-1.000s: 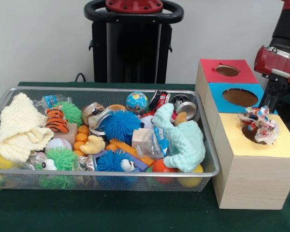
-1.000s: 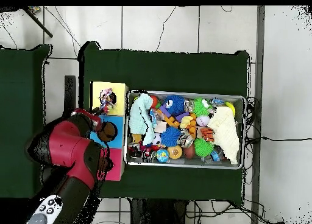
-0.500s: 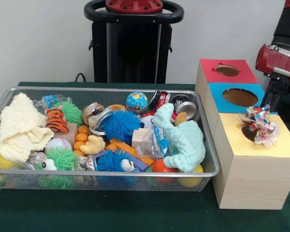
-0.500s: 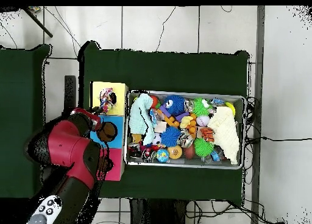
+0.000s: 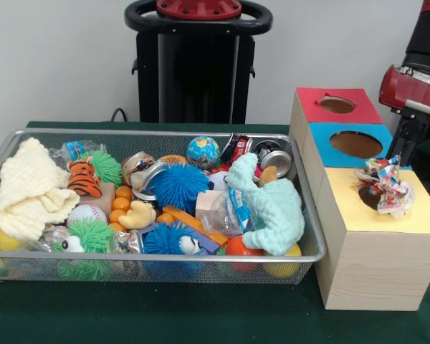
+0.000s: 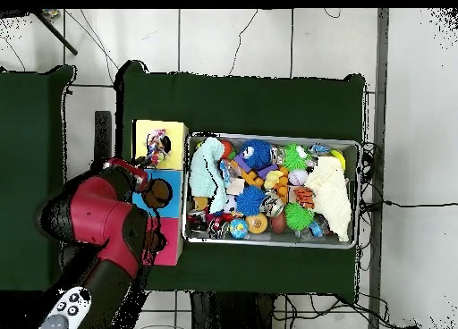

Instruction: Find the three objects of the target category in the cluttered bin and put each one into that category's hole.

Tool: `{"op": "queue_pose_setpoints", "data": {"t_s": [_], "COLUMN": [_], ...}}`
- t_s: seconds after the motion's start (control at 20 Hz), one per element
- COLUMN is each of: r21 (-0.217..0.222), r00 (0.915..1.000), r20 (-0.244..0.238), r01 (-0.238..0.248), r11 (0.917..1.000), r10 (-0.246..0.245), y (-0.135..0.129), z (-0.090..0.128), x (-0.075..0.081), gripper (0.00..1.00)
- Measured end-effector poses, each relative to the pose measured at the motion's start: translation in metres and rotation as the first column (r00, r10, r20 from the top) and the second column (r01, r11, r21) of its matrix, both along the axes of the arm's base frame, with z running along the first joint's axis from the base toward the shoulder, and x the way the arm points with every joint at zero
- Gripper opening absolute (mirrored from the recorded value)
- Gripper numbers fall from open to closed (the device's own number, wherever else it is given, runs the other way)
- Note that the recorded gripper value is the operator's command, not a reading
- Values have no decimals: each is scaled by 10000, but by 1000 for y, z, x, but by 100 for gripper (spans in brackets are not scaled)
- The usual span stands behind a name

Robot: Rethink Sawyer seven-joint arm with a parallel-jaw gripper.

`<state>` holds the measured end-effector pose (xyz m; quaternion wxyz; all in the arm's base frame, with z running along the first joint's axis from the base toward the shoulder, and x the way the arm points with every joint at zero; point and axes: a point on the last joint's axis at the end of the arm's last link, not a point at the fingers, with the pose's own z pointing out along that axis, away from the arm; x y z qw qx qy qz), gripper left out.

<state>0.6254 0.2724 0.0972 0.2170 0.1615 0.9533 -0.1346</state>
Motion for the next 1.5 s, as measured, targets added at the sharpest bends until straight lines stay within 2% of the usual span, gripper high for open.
{"op": "queue_pose_setpoints", "data": {"t_s": [0.1, 0.15, 0.9, 1.35, 1.4, 1.5], "r21": [0, -1, -24, -271, -279, -276], "r00": [10000, 10000, 10000, 9992, 9990, 9989], "r20": [0, 0, 32, 362, 416, 432], "r01": [-1, -1, 70, 168, 177, 179], "r11": [10000, 10000, 10000, 9995, 9995, 9995], "r10": [1, 1, -70, -158, -165, -167], "y": [0, 0, -5, -18, -19, -19], "z": [0, 0, 2, 24, 27, 29], "x": [0, 0, 2, 10, 11, 11], "gripper": [0, 100, 100, 100, 0, 0]}}
